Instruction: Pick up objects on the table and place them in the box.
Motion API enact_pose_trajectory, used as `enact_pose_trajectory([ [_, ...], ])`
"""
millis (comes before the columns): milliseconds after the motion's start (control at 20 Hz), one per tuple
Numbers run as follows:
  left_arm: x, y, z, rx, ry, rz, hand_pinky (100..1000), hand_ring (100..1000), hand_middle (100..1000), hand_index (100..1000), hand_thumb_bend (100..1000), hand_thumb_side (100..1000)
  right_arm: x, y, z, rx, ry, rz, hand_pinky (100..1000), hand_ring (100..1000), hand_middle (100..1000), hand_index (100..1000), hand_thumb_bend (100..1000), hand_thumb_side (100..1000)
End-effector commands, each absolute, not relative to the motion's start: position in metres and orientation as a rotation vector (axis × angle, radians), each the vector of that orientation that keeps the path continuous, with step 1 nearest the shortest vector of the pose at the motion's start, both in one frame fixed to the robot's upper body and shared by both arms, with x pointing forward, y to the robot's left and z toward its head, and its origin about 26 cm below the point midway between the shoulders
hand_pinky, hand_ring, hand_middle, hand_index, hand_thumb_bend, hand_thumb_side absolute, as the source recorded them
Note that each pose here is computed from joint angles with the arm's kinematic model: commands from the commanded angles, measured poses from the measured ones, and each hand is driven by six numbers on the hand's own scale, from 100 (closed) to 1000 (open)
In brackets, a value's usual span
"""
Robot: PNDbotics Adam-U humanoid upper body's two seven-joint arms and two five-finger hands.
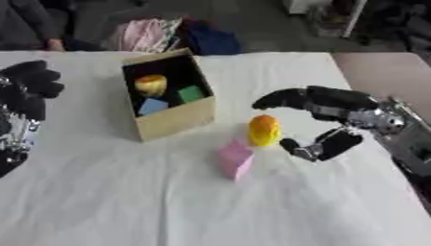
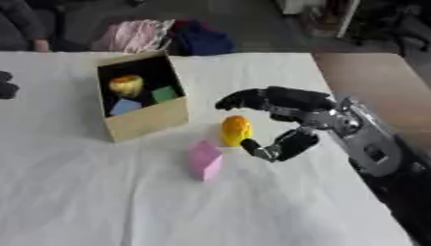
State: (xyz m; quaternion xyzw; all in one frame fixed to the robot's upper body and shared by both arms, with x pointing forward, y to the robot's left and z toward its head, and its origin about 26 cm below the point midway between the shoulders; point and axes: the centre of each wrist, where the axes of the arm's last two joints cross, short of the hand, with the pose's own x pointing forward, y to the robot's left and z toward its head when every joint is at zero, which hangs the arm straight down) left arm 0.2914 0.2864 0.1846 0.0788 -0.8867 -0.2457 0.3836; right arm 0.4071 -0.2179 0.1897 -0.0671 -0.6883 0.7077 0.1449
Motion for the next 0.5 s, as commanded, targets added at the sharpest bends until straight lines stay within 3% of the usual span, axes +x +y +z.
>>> enact_pose_trajectory([
  [50,0.289,0.286,0.192,0.198,-2.281,-0.631,778,739,722,877,100,566,0.413,-0.211,0.193,-0.206,-1.843,2.457,910,957,973,1000,100,279],
  [200,0.289,0.285,0.191,0.191,-2.276,-0.632,778,739,721,878,100,568,0.415,-0.204,0.191,-0.247,-1.780,2.558,921,972,983,1000,100,298],
  [500,0.289,0.284,0.190,0.182,-2.264,-0.641,778,736,718,879,100,573,0.407,-0.195,0.190,-0.297,-1.670,2.700,931,985,988,1000,100,439],
])
